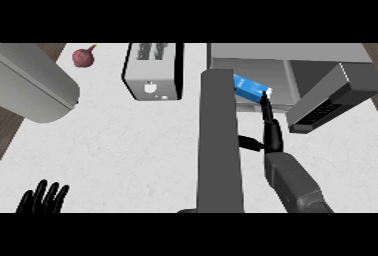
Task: Pick up the milk, place it into the microwave and close the microwave
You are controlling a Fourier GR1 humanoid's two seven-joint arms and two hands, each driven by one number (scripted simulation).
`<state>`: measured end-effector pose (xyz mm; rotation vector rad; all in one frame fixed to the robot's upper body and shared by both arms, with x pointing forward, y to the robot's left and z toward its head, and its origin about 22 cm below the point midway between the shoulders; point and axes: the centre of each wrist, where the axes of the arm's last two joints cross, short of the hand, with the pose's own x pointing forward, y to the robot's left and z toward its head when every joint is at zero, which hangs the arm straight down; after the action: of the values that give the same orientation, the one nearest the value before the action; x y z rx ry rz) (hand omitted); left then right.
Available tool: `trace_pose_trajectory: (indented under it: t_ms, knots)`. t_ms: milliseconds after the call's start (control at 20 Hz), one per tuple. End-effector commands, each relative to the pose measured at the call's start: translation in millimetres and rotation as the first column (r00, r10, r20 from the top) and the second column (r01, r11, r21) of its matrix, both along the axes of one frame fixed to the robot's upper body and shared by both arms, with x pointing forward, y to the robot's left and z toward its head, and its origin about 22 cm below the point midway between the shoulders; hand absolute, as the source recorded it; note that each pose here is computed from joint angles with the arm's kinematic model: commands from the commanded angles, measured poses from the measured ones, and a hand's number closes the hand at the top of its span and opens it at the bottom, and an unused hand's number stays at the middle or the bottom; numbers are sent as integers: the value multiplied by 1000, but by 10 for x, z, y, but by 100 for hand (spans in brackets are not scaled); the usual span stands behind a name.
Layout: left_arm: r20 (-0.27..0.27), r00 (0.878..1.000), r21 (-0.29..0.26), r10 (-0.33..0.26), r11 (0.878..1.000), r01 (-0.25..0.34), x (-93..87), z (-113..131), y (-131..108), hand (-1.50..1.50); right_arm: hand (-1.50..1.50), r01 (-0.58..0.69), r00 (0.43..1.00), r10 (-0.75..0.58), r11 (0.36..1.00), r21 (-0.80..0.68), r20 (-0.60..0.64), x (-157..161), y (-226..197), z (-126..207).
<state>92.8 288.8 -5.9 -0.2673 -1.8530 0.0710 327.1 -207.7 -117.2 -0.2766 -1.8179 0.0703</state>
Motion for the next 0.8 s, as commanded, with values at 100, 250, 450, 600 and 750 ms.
trace_pose_trajectory:
  t_ms: [100,250,450,600,750]
  knots:
    - [-37,999,17,-23,1000,24,-55,-89,-44,-150,-150,-96,995,93,991,98,36,-333,-47,-265]
    - [-37,999,57,-39,998,41,-34,-45,38,-150,-150,-149,989,150,984,95,1,-530,-251,-380]
    - [-63,996,68,-68,995,72,-100,-77,-83,-150,-150,-117,993,116,989,93,23,-583,-390,-364]
    - [-68,995,42,-72,996,75,60,-183,-365,-150,-150,-72,997,72,995,76,-1,-912,-675,-493]
    - [-68,983,46,-170,984,174,80,-134,-245,-150,-150,-53,998,51,995,83,25,-988,-835,-449]
